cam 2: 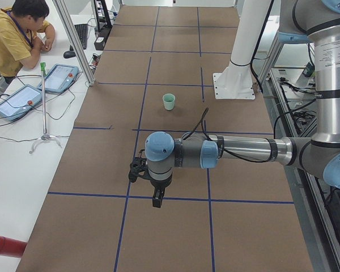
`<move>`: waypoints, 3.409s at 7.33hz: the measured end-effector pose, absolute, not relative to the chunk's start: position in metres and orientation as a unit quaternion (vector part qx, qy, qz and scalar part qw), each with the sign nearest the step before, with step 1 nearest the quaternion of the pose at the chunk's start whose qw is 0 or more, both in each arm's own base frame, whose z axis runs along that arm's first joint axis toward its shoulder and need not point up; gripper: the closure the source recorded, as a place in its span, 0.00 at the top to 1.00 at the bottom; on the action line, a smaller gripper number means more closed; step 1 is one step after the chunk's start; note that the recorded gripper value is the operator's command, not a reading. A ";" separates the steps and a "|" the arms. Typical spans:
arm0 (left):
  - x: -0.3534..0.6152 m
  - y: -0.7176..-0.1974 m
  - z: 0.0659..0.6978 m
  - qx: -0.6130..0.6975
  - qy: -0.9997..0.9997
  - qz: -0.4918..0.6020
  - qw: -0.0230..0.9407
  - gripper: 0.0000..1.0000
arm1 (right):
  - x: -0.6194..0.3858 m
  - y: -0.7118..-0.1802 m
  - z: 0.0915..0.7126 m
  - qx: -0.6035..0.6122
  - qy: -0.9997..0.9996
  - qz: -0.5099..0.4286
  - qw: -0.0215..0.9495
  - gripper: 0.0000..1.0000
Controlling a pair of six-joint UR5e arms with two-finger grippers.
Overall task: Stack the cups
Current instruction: 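Move the left gripper down over the pale green cup at the table edge, then grasp the rim of the pale green cup with the left gripper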
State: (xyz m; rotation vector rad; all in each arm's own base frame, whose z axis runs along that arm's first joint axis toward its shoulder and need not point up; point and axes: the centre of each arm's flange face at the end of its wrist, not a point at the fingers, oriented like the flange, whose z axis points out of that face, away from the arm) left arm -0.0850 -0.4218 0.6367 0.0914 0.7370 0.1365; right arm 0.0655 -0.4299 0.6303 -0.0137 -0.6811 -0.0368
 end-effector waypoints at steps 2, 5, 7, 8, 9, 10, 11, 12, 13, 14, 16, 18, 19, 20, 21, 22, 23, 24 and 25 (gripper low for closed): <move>-0.083 -0.424 0.635 0.045 0.369 0.066 0.926 1.00 | 0.065 -0.430 0.630 -0.007 -0.334 -0.018 0.942 1.00; -0.077 -0.436 0.618 0.074 0.381 0.081 0.918 1.00 | 0.065 -0.430 0.630 -0.007 -0.334 -0.018 0.942 1.00; -0.055 -0.445 0.605 0.088 0.386 0.069 0.916 1.00 | 0.065 -0.430 0.630 -0.007 -0.334 -0.018 0.942 1.00; -0.029 -0.450 0.597 0.092 0.393 0.052 0.914 1.00 | 0.065 -0.430 0.630 -0.007 -0.334 -0.018 0.942 1.00; 0.009 -0.453 0.589 0.090 0.405 0.033 0.909 1.00 | 0.065 -0.430 0.630 -0.007 -0.334 -0.018 0.942 1.00; 0.049 -0.450 0.586 0.087 0.417 0.014 0.905 1.00 | 0.065 -0.430 0.630 -0.007 -0.334 -0.018 0.942 1.00; 0.083 -0.443 0.592 0.087 0.422 -0.003 0.902 1.00 | 0.065 -0.430 0.630 -0.007 -0.334 -0.018 0.942 1.00; 0.108 -0.436 0.601 0.085 0.427 -0.017 0.900 1.00 | 0.065 -0.430 0.630 -0.007 -0.334 -0.018 0.942 1.00; 0.126 -0.432 0.606 0.082 0.430 -0.025 0.899 1.00 | 0.065 -0.430 0.630 -0.007 -0.334 -0.018 0.942 1.00; 0.138 -0.430 0.607 0.080 0.430 -0.028 0.899 0.99 | 0.065 -0.430 0.630 -0.007 -0.334 -0.018 0.942 1.00; 0.155 -0.427 0.608 0.080 0.422 -0.027 0.903 0.12 | 0.065 -0.430 0.630 -0.007 -0.334 -0.018 0.942 1.00; 0.166 -0.425 0.608 0.072 0.422 -0.025 0.903 0.00 | 0.065 -0.430 0.630 -0.007 -0.334 -0.018 0.942 1.00; 0.168 -0.424 0.607 0.069 0.424 -0.024 0.903 0.00 | 0.065 -0.430 0.630 -0.007 -0.334 -0.018 0.942 1.00; 0.169 -0.424 0.605 0.070 0.425 -0.023 0.902 0.00 | 0.066 -0.430 0.630 -0.007 -0.334 -0.018 0.942 1.00; 0.169 -0.425 0.601 0.073 0.427 -0.022 0.901 0.00 | 0.066 -0.430 0.630 -0.007 -0.334 -0.018 0.942 1.00; 0.169 -0.426 0.593 0.079 0.429 -0.021 0.900 0.00 | 0.066 -0.430 0.630 -0.007 -0.334 -0.018 0.942 1.00; 0.168 -0.428 0.579 0.089 0.433 -0.019 0.897 0.00 | 0.066 -0.430 0.630 -0.007 -0.334 -0.018 0.942 1.00; 0.166 -0.429 0.554 0.093 0.434 -0.020 0.896 0.00 | 0.066 -0.430 0.630 -0.007 -0.334 -0.018 0.942 1.00; 0.166 -0.430 0.525 0.088 0.431 -0.025 0.898 0.00 | 0.066 -0.430 0.630 -0.007 -0.334 -0.018 0.942 1.00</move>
